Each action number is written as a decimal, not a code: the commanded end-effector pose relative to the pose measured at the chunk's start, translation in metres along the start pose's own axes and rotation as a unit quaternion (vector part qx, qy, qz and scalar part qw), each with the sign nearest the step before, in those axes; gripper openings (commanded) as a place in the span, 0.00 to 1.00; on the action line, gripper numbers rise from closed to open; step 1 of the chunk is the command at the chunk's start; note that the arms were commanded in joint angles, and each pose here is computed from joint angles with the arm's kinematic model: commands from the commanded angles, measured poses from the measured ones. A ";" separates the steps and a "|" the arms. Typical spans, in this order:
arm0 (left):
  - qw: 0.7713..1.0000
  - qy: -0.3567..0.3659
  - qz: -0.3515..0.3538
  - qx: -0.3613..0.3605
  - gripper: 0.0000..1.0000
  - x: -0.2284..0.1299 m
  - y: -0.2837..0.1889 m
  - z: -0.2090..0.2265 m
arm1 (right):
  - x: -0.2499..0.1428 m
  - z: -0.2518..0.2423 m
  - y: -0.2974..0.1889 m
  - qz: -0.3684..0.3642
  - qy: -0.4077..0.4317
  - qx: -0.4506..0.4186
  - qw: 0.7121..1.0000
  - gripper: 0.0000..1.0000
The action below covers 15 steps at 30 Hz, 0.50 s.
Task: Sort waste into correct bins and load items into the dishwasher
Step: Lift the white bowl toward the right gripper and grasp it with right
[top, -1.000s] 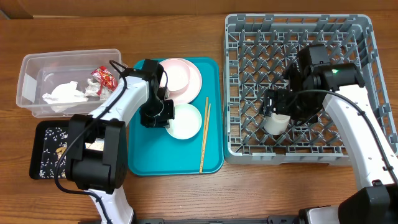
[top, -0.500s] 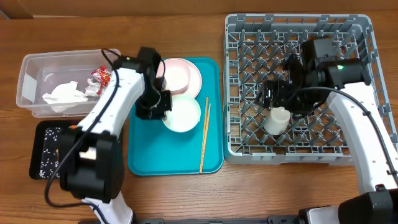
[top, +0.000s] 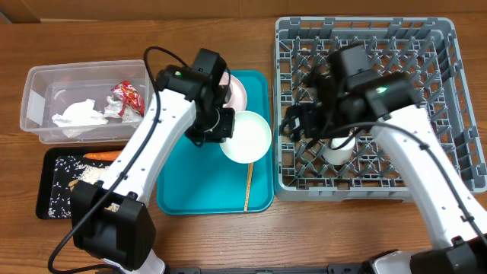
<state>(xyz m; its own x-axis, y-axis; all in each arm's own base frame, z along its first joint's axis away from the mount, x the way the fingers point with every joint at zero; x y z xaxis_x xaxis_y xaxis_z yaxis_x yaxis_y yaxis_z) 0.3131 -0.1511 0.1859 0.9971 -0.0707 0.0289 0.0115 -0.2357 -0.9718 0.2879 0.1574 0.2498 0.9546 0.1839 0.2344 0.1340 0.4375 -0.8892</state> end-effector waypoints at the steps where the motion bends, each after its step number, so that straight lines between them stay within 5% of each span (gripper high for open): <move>1: 1.000 0.010 -0.010 -0.011 0.04 0.000 -0.008 -0.008 | 0.002 0.006 0.001 -0.016 -0.034 -0.059 0.998 0.89; 15: 0.997 0.046 0.001 -0.064 0.04 -0.003 -0.009 -0.021 | -0.003 0.017 0.042 -0.023 -0.057 -0.048 0.997 0.71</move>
<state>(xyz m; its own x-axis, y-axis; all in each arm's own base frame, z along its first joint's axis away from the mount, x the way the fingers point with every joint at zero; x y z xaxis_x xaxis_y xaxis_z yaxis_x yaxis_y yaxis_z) 0.3086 -0.1632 0.1885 0.9921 -0.1235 0.0210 -0.0185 -0.3108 -0.9503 0.2878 0.1914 0.2259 0.9065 0.2720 0.3230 0.2089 0.3759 -0.9028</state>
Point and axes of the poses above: each gripper's point midway between its finger pads, its own y axis out along the fingers, its own z axis along the line the jaws close on, x = y × z, the point moved 5 cm from there along -y, back along the fingers, and after that the axes turned 1 degree about -y, right-handed, at the moved point
